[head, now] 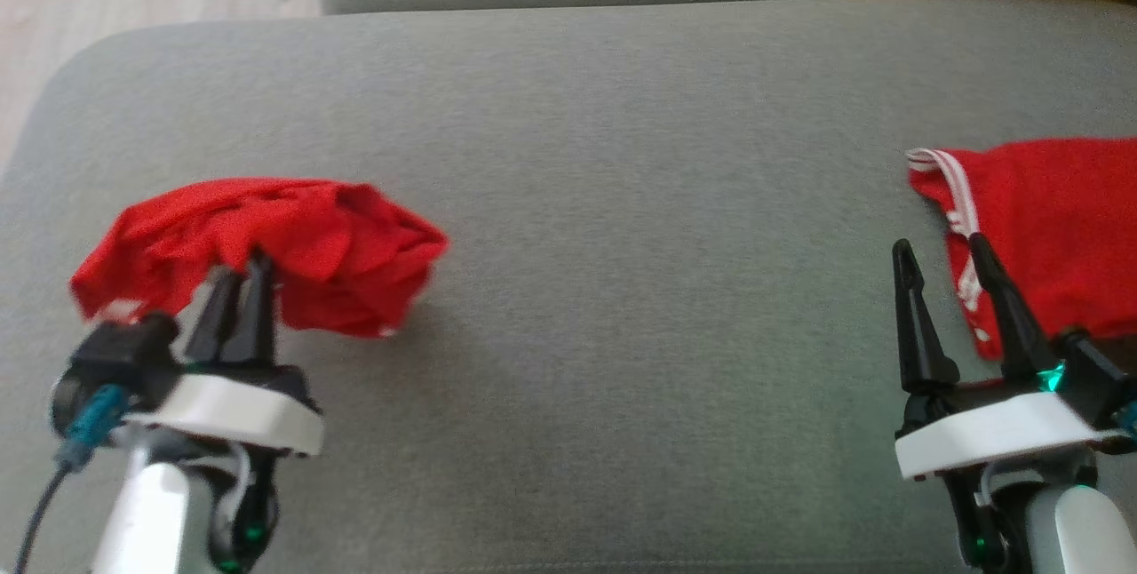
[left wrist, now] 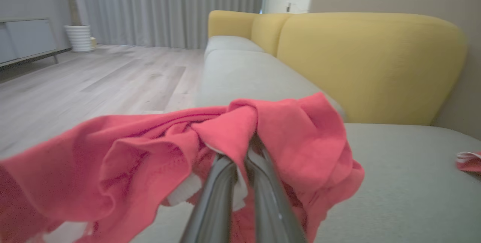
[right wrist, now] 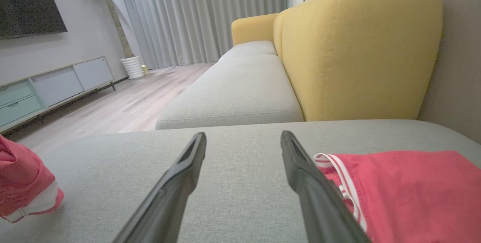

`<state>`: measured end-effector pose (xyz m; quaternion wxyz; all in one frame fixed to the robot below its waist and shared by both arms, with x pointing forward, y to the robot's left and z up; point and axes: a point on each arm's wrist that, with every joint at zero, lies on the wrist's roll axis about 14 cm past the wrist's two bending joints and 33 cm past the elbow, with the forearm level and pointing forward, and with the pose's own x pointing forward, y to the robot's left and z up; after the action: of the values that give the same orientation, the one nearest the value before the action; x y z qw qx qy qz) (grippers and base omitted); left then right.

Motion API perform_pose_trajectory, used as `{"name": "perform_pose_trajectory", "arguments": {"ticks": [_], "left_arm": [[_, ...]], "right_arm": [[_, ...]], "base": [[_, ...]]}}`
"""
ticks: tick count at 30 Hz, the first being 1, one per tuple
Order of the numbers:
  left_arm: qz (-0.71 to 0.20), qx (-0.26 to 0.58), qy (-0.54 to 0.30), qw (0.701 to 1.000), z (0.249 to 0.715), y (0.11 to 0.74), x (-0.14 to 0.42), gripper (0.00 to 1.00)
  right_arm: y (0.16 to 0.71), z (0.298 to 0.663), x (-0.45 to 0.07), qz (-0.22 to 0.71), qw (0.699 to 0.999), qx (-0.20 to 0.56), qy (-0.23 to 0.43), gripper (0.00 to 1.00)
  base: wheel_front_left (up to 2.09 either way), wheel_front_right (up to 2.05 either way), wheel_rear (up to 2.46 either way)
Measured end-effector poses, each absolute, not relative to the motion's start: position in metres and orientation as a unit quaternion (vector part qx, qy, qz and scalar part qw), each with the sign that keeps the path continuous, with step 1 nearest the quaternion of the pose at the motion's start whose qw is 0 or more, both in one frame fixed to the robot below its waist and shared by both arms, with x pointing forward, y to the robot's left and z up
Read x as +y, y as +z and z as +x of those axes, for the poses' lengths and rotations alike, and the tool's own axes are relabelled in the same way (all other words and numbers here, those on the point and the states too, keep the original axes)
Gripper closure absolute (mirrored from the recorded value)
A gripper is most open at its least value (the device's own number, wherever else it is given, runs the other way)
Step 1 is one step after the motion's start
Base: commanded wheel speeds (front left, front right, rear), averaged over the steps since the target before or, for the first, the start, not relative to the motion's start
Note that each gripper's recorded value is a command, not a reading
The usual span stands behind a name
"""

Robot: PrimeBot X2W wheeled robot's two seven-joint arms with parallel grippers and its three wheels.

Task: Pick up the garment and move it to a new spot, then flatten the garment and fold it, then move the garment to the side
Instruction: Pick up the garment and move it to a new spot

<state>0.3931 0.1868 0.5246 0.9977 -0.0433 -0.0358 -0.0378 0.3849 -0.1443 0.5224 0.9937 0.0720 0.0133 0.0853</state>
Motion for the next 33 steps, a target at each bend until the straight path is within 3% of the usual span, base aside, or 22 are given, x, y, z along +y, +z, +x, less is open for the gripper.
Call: {"name": "perform_pose_trajectory", "arguments": {"ticks": [12,18,19,20,21,26,33], "left_arm": [[-0.057,-0.011,-0.232,0.971,0.419,0.519,0.051,1.00],[-0.025,0.100,-0.337,0.936,0.414,0.453,-0.017,1.00],[-0.024,0.113,-0.346,0.931,0.411,0.444,-0.023,0.61],[-0.025,0.122,-0.352,0.928,0.410,0.438,-0.027,0.61],[-0.023,0.130,-0.359,0.924,0.408,0.433,-0.031,0.00],[-0.030,0.118,-0.369,0.922,0.406,0.437,-0.036,0.00],[-0.057,0.055,-0.318,0.945,0.400,0.470,-0.008,0.00]], "right_arm": [[0.513,0.367,-0.182,0.085,0.996,0.023,0.025,0.00],[0.498,0.359,-0.203,0.094,0.995,0.039,-0.013,0.00],[0.496,0.359,-0.205,0.094,0.995,0.041,-0.016,0.00],[0.494,0.358,-0.207,0.095,0.994,0.042,-0.020,0.00],[0.493,0.358,-0.209,0.095,0.994,0.044,-0.023,0.00],[0.492,0.359,-0.209,0.098,0.994,0.043,-0.024,0.00],[0.502,0.364,-0.196,0.094,0.995,0.027,0.001,0.00]], "base": [[0.00,0.00,0.00],[0.00,0.00,0.00],[0.00,0.00,0.00],[0.00,0.00,0.00],[0.00,0.00,0.00],[0.00,0.00,0.00],[0.00,0.00,0.00]]}}
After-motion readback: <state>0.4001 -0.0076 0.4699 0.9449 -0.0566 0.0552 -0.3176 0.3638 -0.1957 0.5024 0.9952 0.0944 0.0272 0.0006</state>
